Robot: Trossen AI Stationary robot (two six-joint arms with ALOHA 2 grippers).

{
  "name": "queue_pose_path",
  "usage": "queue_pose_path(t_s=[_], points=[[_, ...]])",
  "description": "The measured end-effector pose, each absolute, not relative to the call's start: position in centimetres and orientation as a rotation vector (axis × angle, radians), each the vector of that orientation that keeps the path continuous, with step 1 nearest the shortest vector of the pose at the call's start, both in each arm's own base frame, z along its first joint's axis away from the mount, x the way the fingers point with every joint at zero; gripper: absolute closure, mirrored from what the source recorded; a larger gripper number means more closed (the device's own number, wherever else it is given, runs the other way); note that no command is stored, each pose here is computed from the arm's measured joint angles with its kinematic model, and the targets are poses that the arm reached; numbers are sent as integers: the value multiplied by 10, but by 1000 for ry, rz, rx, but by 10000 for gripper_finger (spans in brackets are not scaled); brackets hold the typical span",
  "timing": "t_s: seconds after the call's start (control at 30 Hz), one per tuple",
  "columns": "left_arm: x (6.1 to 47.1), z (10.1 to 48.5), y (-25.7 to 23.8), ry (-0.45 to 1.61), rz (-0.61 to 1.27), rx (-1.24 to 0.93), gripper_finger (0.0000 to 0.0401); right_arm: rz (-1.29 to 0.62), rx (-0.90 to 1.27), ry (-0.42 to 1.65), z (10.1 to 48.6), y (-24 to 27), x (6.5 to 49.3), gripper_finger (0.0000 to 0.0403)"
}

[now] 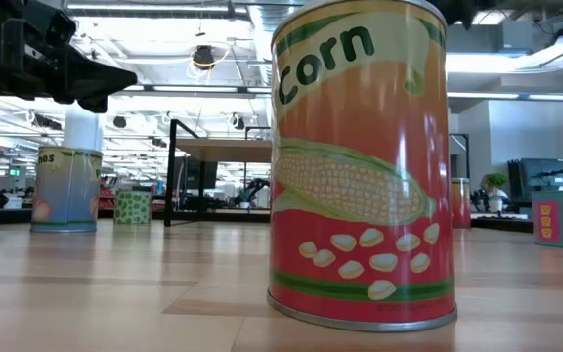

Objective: Pick and place cans onto a shelf
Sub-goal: Put the top canned peaches on the shelf

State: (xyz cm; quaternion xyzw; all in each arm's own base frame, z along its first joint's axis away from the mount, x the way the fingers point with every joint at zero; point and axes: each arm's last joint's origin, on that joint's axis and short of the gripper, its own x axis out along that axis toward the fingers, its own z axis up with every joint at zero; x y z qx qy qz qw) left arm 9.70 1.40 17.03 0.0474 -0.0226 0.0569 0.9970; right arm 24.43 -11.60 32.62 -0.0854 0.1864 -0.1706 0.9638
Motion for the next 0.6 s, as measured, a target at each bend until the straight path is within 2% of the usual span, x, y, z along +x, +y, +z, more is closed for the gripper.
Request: queue_pose_path(t_s=[0.13,0.4,0.6], points=[[97,170,14,-39,114,95,401,-271,-167,315,309,-88,245,398],[97,168,14,5,113,90,401,-217,-218,386,283,-18,265,396],[99,187,9,44,59,47,401,-155,-254,412,263,10,283,399]])
